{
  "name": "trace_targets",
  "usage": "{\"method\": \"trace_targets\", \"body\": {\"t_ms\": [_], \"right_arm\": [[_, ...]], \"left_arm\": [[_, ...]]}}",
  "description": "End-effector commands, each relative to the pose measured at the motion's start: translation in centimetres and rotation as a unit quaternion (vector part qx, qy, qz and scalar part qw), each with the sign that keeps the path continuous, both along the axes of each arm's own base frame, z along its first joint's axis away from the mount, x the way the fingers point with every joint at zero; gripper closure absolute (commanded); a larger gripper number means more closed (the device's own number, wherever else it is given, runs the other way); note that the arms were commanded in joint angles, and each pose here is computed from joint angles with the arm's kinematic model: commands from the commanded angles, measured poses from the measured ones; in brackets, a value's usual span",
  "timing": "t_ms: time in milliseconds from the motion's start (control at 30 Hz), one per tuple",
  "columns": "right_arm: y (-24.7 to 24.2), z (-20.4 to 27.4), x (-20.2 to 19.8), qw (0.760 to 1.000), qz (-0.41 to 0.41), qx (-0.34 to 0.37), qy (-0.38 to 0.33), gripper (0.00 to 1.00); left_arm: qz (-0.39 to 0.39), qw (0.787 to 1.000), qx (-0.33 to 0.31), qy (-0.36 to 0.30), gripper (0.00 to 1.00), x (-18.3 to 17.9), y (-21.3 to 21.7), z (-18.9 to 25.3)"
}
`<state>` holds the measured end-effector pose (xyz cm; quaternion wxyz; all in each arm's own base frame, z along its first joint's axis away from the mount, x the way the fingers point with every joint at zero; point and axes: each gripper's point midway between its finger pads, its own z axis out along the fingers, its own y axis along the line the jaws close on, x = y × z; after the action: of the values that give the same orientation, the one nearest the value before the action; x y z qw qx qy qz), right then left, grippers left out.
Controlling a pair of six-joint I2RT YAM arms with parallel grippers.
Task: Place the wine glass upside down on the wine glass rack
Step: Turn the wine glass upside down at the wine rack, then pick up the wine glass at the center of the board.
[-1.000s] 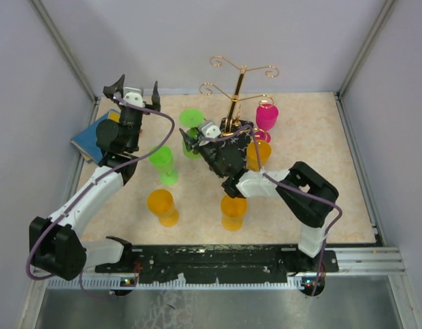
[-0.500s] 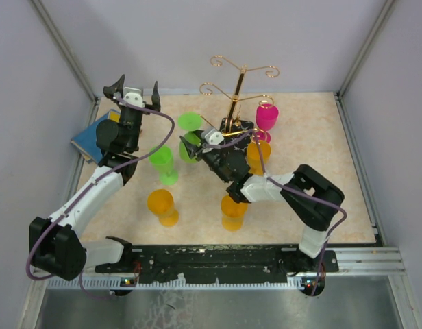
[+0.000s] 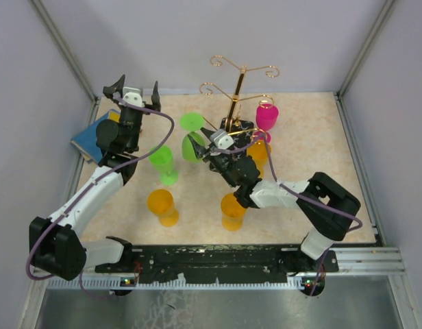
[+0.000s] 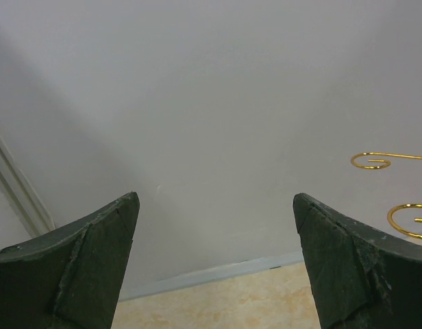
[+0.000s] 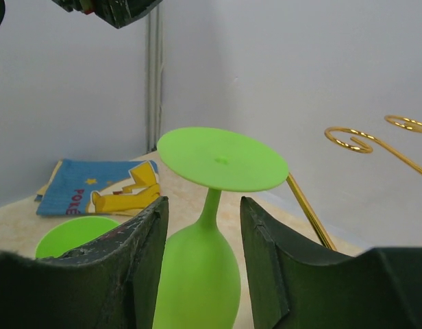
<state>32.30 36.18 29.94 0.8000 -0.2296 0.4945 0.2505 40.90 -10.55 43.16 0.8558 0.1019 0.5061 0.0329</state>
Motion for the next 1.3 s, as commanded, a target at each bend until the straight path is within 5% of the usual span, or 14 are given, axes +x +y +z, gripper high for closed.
{"method": "trace_targets", "body": {"t_ms": [0, 500, 867, 1133, 1267], "right_arm": [[-1.9, 3.0, -0.7, 0.999, -0.035, 0.018, -0.023, 0.53], [-7.2, 1.5, -3.4, 0.993, -0.076, -0.053, 0.068, 0.47], [-13.4, 9.1, -2.7, 0.973, -0.197, 0.050, 0.108, 0.47], [-18.0, 10.7, 5.0, 0.921, -0.284, 0.089, 0.253, 0.40], [-21.4, 12.7, 8.5, 0.910, -0.324, 0.089, 0.241, 0.35]], "left_arm": [[0.001, 1.000, -0.012, -0.014, 0.01, -0.5, 0.5, 1.0], [0.003, 1.000, -0.024, -0.010, 0.01, -0.1, 0.5, 1.0], [-0.014, 0.999, -0.031, -0.015, 0.01, 0.9, -0.4, 1.9], [-0.040, 0.999, -0.023, -0.001, 0.01, 1.6, -1.7, 2.9], [-0.060, 0.998, -0.017, 0.011, 0.01, 2.1, -2.6, 3.7]]}}
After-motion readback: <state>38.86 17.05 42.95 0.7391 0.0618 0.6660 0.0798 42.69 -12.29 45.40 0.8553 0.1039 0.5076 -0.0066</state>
